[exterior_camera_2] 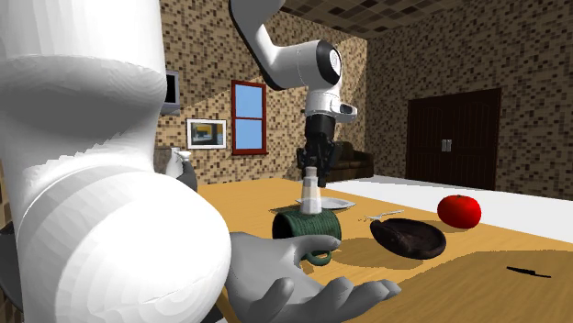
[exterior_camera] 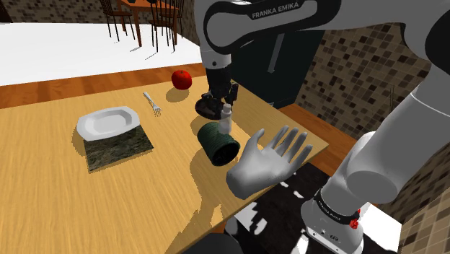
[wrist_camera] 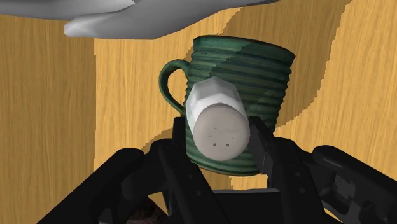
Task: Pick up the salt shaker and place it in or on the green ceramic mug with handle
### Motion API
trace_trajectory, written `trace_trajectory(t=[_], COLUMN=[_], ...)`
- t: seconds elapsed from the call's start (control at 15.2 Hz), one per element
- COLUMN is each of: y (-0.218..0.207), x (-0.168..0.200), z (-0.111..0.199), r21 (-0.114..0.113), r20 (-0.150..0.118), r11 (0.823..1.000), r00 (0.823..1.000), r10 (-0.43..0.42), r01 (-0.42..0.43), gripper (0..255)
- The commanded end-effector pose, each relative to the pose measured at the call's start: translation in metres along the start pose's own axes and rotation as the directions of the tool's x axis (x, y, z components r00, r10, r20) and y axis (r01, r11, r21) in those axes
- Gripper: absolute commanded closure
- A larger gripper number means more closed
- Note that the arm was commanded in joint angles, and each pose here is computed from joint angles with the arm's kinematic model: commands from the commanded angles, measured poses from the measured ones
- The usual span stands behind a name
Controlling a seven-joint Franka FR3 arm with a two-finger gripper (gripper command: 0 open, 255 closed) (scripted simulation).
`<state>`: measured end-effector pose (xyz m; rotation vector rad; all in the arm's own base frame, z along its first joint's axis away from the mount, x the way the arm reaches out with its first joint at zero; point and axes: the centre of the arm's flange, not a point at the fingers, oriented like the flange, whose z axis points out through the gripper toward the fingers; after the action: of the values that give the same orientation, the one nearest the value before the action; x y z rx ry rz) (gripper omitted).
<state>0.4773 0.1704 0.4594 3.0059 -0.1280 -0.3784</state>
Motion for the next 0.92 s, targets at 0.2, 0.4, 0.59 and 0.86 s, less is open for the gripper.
trace_trajectory(t=[0.2,0.4,0.59,0.86], y=[0.000,0.000,-0.001,0.000], x=[0.000,0.000,0.000,0.000], z=[0.003,0.003,0.003,-0.010], r21=[0.000,0.000,0.000,0.000], r20=[0.000,0.000,0.000,0.000], r11=[1.000,1.000,1.000,1.000], r00=[1.000,1.000,1.000,1.000], r10=[0.000,0.000,0.000,0.000], r01=[0.000,0.000,0.000,0.000], gripper=[255,255,0,0])
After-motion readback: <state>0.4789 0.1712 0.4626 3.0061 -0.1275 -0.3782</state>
